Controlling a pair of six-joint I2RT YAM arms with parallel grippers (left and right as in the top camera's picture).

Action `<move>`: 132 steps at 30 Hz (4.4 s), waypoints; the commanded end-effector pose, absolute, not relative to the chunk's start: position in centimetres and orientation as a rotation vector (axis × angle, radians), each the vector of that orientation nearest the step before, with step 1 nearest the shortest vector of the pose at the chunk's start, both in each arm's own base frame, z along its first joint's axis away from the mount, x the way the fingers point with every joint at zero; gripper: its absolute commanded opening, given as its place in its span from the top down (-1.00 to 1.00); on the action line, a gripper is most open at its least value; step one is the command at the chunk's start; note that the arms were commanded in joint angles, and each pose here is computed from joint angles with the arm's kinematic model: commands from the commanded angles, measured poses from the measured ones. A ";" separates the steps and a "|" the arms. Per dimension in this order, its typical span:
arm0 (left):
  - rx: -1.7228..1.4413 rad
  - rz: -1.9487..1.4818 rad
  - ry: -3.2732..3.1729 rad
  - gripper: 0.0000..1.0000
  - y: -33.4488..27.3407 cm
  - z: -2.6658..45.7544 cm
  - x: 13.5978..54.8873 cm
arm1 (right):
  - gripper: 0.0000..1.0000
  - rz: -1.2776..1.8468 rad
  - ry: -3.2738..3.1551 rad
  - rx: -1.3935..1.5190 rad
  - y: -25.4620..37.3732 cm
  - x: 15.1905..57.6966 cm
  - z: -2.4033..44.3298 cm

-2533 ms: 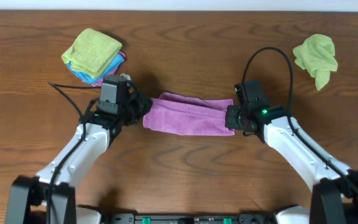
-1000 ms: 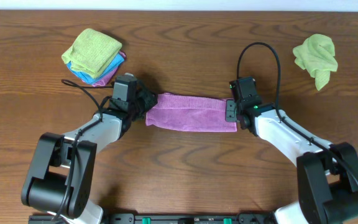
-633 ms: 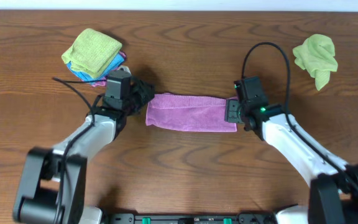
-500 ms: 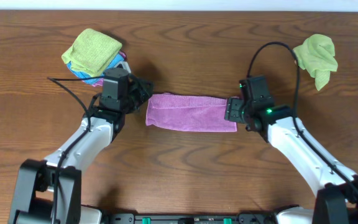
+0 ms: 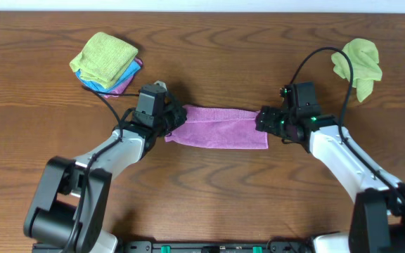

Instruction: Fold the cloth

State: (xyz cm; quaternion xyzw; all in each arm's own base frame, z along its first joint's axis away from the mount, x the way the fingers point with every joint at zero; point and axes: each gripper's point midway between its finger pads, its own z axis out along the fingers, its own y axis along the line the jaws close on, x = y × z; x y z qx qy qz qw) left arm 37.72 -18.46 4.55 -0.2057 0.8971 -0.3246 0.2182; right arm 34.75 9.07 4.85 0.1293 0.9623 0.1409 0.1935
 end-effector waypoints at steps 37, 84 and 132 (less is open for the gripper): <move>-0.635 -0.765 2.550 0.88 -17.3 0.6 37.8 | -0.78 0.561 2.679 0.589 10.3 36.9 2.4; -0.632 -0.802 2.564 0.88 -17.7 0.9 37.7 | 0.97 0.760 2.598 0.201 15.3 37.9 6.9; -0.454 -0.942 2.572 0.88 -26.2 5.7 35.9 | 0.98 0.288 2.589 0.088 15.7 39.6 11.8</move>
